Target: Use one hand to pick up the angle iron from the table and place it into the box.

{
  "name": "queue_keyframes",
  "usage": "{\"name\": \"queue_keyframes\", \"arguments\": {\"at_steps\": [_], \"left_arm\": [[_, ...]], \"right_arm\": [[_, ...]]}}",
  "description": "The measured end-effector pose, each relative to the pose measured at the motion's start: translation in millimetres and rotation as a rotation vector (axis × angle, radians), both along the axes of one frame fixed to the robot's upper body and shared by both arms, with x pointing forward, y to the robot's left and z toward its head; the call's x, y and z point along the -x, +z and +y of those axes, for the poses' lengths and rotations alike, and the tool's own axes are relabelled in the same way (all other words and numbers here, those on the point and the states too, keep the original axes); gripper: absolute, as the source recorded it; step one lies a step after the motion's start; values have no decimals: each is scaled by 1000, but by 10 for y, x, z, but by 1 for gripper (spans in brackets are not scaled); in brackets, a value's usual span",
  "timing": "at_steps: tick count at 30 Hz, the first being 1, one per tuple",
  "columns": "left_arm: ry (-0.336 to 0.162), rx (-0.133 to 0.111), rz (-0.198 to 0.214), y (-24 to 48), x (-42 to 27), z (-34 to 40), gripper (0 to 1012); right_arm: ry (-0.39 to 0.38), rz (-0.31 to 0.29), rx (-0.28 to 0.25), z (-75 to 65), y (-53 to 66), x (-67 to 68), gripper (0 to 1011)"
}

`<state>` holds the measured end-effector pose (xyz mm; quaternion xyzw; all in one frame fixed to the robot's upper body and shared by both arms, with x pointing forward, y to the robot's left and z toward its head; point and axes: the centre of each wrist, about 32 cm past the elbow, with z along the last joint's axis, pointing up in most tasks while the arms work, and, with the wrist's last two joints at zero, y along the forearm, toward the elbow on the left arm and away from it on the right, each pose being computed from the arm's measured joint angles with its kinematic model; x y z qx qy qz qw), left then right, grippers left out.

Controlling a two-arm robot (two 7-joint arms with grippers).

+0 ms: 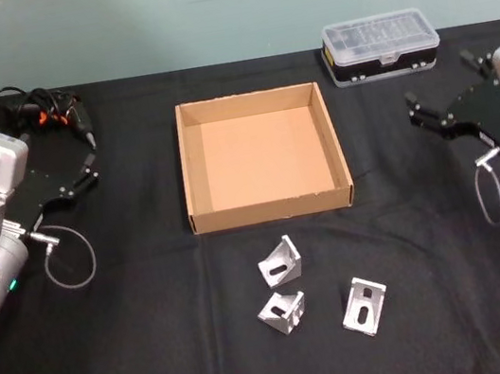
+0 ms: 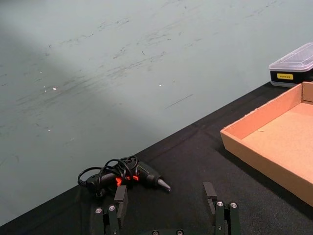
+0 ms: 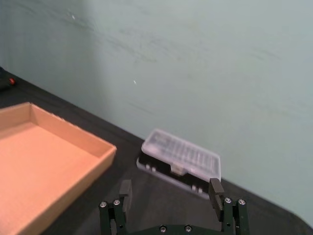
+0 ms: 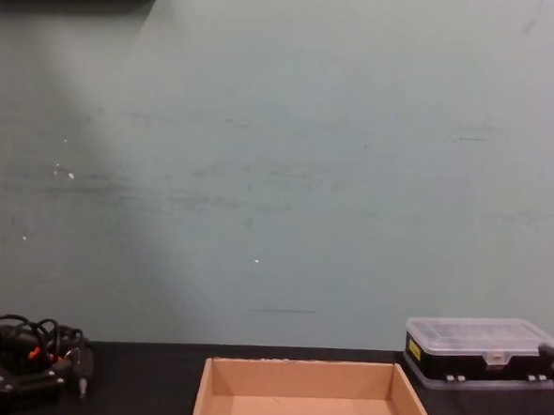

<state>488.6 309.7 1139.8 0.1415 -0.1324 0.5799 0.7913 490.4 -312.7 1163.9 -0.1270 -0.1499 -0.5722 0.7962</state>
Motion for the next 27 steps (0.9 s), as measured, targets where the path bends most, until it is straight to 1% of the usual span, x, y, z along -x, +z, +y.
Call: {"name": "queue_keyframes", "arguments": {"at_steps": [2,3,4,5,6,7,9,11,12,16,17,21,24,27], "left_arm": [[0,0,0,0,0,0,1000],[0,0,0,0,0,0,1000],[0,0,0,0,0,0,1000],[0,0,0,0,0,0,1000],[0,0,0,0,0,0,1000],[0,0,0,0,0,0,1000],[0,0,0,0,0,0,1000],[0,0,0,0,0,0,1000],[0,0,0,0,0,0,1000],[0,0,0,0,0,0,1000],[0,0,0,0,0,0,1000],[0,0,0,0,0,0,1000],[0,0,0,0,0,0,1000],[0,0,0,0,0,0,1000]], "right_arm": [[30,-15,-4,-4,128,-5,1003],[30,-15,-4,-4,128,-5,1003],[44,-24,-7,-8,202,-6,1003],[53,-27,-3,-6,244,-4,1003],[69,-31,11,-5,323,-3,1003],[69,-31,11,-5,323,-3,1003],[110,-41,35,6,492,4,1003],[132,-47,43,11,575,14,1003],[155,-54,42,20,657,26,1003],[195,-54,33,32,800,59,1003],[213,-48,26,38,855,78,1003],[261,-31,5,64,989,139,1003],[301,-5,-5,89,1060,190,1003],[335,31,-8,117,1093,245,1003]]}}
